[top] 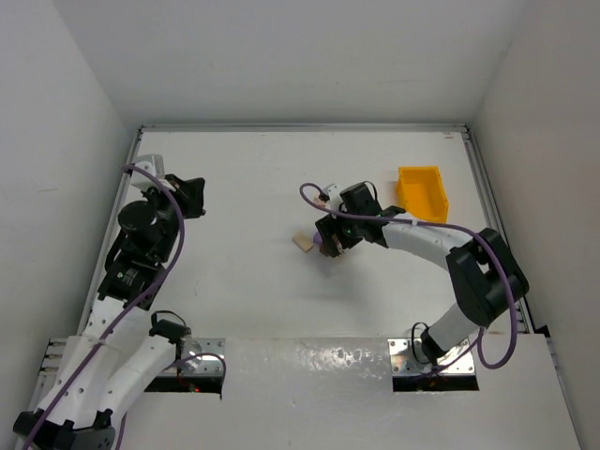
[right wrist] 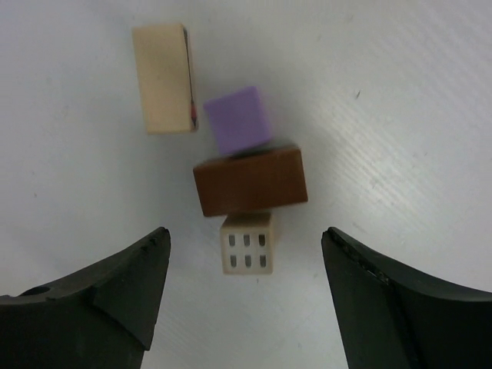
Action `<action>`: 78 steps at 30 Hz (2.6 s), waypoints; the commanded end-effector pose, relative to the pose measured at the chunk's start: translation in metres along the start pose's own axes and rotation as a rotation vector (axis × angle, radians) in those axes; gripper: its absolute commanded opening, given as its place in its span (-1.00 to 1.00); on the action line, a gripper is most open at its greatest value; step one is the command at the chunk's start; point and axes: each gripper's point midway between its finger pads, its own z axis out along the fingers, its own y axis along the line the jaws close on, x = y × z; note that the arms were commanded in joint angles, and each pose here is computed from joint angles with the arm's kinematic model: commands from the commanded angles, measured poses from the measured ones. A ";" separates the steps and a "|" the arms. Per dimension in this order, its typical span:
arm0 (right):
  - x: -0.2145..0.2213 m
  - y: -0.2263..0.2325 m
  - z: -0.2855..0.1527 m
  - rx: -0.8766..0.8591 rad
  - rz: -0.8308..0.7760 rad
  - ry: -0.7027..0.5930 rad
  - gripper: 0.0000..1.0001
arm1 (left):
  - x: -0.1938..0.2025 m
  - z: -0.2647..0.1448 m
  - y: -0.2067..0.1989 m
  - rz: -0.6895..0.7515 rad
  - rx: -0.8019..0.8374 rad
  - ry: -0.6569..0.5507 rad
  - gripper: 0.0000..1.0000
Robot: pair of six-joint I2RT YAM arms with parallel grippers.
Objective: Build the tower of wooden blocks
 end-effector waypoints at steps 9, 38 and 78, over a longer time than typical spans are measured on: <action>-0.036 -0.001 0.023 -0.029 -0.112 0.018 0.61 | -0.014 0.001 -0.002 -0.012 0.007 -0.044 -0.97; 0.016 0.021 0.016 0.326 0.583 -0.128 0.13 | -0.036 -0.032 -0.031 -0.043 0.133 -0.124 -0.94; 0.007 0.037 0.029 0.403 0.473 -0.125 0.39 | -0.038 -0.044 -0.042 -0.045 0.171 -0.132 -0.92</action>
